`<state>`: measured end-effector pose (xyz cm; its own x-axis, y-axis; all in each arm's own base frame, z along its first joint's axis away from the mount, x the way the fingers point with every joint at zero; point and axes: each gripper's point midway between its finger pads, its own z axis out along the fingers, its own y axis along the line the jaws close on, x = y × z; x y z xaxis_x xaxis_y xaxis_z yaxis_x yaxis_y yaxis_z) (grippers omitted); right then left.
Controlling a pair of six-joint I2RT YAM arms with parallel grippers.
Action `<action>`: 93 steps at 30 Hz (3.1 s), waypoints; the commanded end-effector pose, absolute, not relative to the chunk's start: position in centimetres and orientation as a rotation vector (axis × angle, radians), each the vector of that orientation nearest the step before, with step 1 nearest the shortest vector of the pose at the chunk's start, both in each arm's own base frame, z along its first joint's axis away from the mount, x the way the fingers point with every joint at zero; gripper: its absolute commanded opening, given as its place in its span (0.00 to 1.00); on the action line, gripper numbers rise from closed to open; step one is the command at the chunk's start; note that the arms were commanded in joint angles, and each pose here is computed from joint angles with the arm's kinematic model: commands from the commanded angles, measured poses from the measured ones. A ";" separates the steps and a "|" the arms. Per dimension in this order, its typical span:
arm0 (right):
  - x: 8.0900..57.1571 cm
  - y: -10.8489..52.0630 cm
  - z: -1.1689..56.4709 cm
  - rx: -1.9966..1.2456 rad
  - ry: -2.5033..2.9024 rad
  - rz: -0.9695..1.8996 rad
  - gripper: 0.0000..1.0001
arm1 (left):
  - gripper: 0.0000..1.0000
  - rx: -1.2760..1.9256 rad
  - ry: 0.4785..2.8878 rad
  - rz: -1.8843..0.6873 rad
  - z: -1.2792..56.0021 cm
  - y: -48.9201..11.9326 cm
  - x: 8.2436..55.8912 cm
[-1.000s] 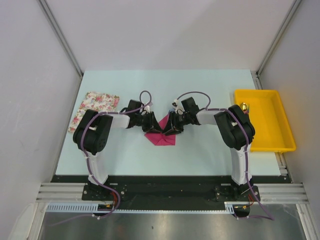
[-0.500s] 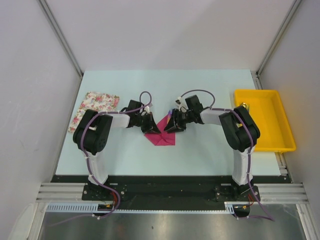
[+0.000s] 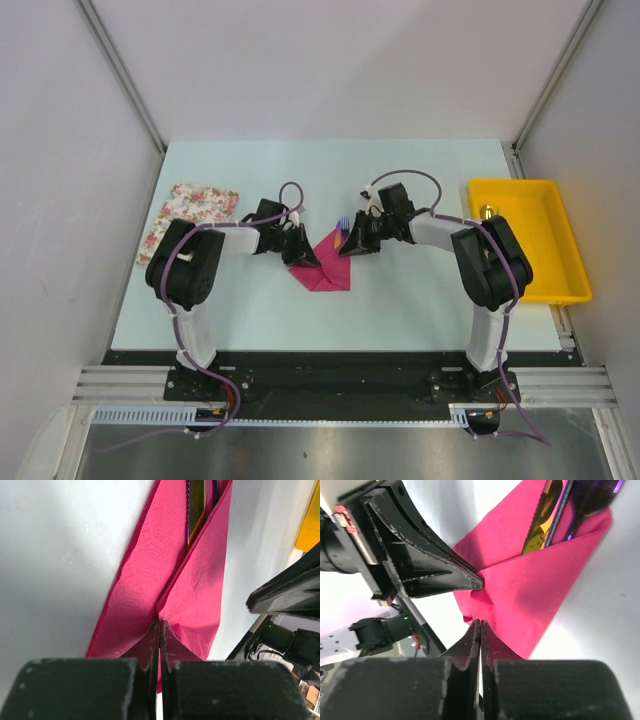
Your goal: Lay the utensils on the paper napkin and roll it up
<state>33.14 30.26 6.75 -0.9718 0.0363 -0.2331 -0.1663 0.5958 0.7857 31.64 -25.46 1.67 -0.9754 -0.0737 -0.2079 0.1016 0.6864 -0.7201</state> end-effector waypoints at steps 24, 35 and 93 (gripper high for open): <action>33.1 31.4 -0.9 -0.265 2.751 0.942 0.00 | 0.24 0.171 2.517 -1.143 5.9 -25.4 33.5; 32.8 30.6 -1.9 -0.235 2.796 0.949 0.00 | 0.26 0.434 2.336 -1.358 10.6 -28.4 29.6; 32.9 29.6 -2.0 -0.472 2.768 0.651 0.05 | 0.02 0.151 2.687 -1.087 -0.2 -27.3 30.8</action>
<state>33.44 32.82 1.79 -0.9261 -0.1614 -0.3411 -0.3359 0.7645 0.5502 29.55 -28.89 1.52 -0.9691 0.0485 -0.2421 0.2158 0.6426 -0.7352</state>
